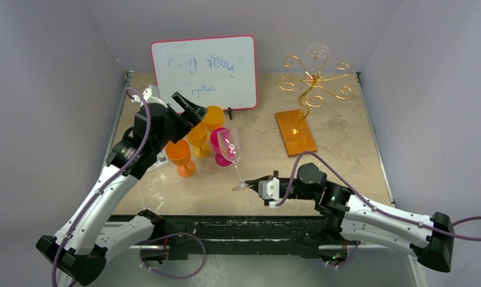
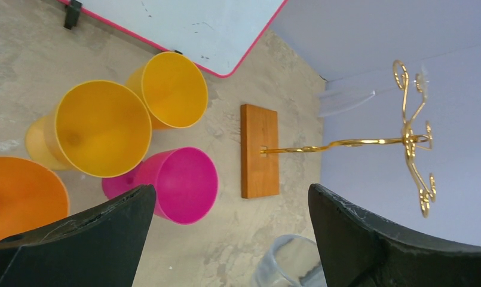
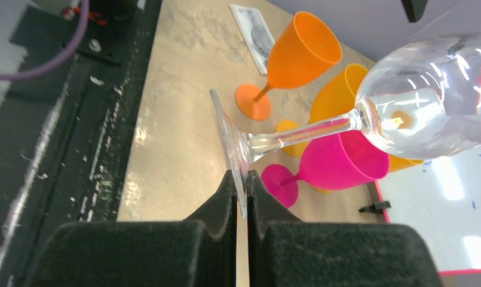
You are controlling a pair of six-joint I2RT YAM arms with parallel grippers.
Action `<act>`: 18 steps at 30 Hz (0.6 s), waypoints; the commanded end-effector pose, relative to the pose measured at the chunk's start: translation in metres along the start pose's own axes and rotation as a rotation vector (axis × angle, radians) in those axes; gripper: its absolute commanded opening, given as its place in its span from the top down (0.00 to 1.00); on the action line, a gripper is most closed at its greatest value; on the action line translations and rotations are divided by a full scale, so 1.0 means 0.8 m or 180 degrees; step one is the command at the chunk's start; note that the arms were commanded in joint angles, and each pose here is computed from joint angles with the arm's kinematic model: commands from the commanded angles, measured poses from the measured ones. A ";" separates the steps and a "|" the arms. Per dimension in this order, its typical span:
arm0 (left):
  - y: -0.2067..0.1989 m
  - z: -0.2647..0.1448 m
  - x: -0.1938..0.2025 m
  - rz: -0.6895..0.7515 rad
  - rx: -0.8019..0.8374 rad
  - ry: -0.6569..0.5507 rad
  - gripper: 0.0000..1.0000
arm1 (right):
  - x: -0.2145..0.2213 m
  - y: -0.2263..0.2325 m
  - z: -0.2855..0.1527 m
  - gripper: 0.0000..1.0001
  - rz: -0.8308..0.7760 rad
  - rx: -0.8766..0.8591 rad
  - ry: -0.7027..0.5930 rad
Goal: Take the wine glass off the wine glass rack
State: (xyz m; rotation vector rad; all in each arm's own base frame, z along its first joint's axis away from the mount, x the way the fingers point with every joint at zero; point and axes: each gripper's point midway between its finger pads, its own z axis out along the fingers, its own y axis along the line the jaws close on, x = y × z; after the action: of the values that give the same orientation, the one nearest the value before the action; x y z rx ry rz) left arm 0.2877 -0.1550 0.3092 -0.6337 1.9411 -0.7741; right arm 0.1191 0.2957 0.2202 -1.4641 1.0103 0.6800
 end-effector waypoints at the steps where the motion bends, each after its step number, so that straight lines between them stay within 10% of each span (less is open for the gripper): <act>1: -0.049 -0.013 -0.016 -0.0231 0.0487 0.0071 0.02 | -0.013 -0.047 -0.008 1.00 -0.0706 0.0600 -0.0029; 10: -0.080 0.001 0.056 0.0242 0.1042 0.1186 0.11 | 0.004 -0.043 -0.007 1.00 -0.1265 0.0525 0.0131; 18: -0.064 -0.010 0.066 0.0747 0.0947 0.1399 0.18 | 0.009 -0.036 0.000 1.00 -0.1322 0.0337 0.0247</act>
State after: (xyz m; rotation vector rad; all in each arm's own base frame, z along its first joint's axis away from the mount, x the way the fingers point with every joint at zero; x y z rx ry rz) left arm 0.2755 -0.2227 0.2860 -0.2392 2.2531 -1.0554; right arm 0.1460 0.2840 0.1938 -1.5918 0.8513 0.3044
